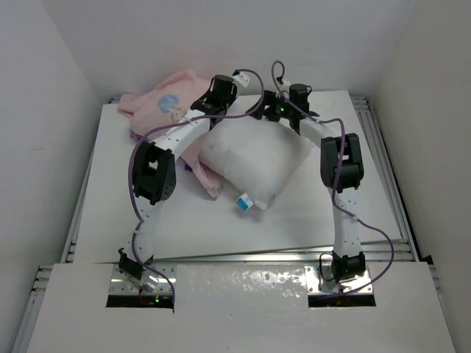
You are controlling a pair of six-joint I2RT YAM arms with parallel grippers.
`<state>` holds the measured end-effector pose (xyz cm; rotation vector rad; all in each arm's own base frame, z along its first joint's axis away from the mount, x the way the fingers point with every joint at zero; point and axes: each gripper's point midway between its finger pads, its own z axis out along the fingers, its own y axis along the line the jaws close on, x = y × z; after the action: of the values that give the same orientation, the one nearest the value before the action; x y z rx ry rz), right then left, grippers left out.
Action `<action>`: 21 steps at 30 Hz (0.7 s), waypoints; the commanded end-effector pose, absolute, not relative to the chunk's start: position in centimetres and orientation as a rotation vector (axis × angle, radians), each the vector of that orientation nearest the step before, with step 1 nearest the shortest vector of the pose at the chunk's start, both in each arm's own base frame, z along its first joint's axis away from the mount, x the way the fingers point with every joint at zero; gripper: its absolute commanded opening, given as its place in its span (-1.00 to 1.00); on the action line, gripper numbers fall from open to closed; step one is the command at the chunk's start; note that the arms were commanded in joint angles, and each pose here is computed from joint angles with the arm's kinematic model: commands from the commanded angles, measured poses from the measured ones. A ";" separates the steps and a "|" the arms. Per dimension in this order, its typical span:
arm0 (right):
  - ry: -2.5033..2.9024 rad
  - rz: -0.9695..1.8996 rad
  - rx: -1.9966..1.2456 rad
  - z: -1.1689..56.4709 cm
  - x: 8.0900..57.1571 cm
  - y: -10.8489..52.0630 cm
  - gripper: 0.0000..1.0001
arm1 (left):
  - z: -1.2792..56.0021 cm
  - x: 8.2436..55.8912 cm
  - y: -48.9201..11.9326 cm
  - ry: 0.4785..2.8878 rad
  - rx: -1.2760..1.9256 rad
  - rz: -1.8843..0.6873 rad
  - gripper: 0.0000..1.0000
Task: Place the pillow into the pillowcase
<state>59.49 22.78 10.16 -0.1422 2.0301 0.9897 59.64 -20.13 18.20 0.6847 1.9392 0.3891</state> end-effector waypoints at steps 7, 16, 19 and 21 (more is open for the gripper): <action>1.900 1.272 -0.587 10.7 50.8 32.3 -0.72 | 23.1 56.7 -26.0 1.832 0.822 0.040 -1.00; 1.510 1.081 -0.562 22.5 43.8 32.3 -1.00 | 29.5 51.2 -30.0 1.748 0.952 -0.174 -1.00; 1.472 1.012 -0.533 24.0 42.7 31.6 -1.00 | 29.6 49.3 -30.2 1.764 0.999 -0.203 -1.00; 1.460 0.956 -0.470 24.7 42.9 30.6 -1.00 | 29.8 47.2 -31.3 1.765 1.064 -0.270 -1.00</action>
<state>42.17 30.50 14.83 -0.4577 1.8115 1.0242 51.18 -26.91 24.18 0.9811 1.9196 -0.0769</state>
